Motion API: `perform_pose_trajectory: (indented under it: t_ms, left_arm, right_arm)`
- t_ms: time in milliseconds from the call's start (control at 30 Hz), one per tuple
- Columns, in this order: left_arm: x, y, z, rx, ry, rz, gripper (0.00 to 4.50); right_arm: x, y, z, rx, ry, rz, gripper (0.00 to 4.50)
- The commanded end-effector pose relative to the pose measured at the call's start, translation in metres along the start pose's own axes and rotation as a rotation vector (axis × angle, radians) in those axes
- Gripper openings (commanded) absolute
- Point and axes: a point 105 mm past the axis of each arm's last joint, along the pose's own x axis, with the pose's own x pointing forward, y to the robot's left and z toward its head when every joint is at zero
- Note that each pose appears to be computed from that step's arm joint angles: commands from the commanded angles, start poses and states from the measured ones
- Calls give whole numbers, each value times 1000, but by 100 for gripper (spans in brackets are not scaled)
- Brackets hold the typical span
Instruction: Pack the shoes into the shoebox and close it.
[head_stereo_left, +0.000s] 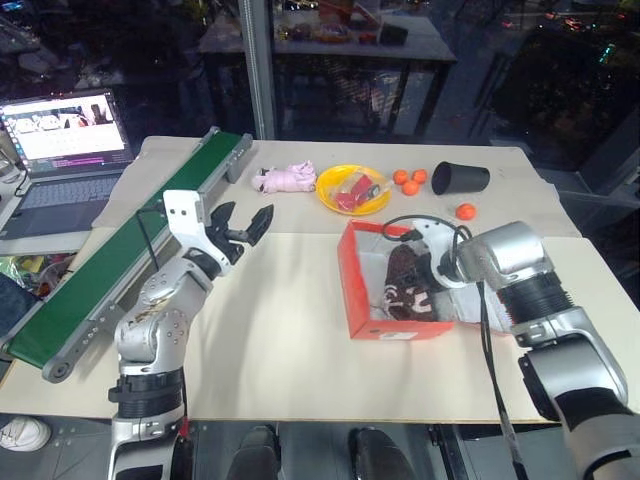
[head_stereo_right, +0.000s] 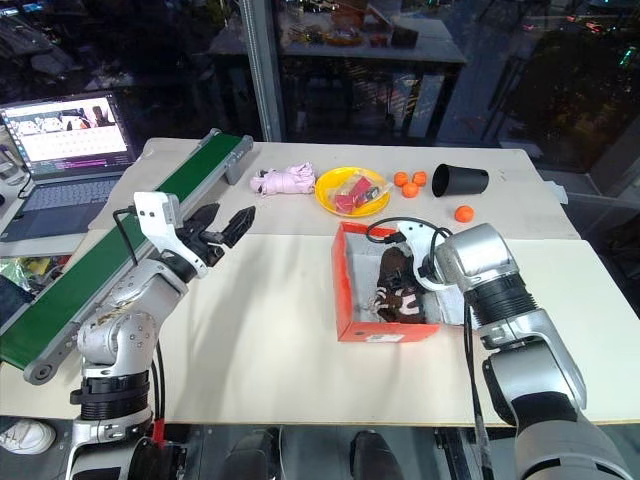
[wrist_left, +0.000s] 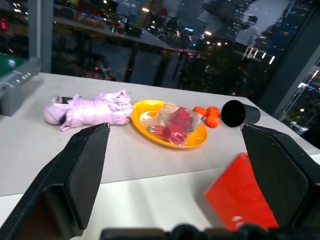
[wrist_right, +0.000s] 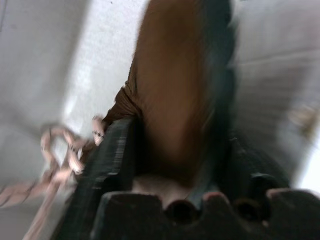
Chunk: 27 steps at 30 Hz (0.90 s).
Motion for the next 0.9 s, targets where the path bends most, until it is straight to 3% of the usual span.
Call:
perform_pose_trajectory:
  t_ms: [33,67,300,467,567,733,900]
  left_arm:
    - [-5,5,19,51,-46,13,450]
    - [-6,6,20,58,-44,16,450]
    - [-5,11,24,89,-33,17,450]
    - [-8,28,25,173,-18,95,450]
    - [-17,46,20,215,12,171,450]
    - [-36,67,11,224,52,232,450]
    - [-48,83,7,230,68,275,450]
  right_arm:
    - [-18,-2,33,55,-136,7,421]
    - [-22,1,39,56,-157,20,442]
    - [-58,9,76,23,-317,23,442]
    - [-101,32,115,-86,-713,180,442]
    - [-107,46,108,-153,-814,265,442]
    - [-92,76,75,-365,-814,333,442]
    - [-79,103,60,-343,-843,428,442]
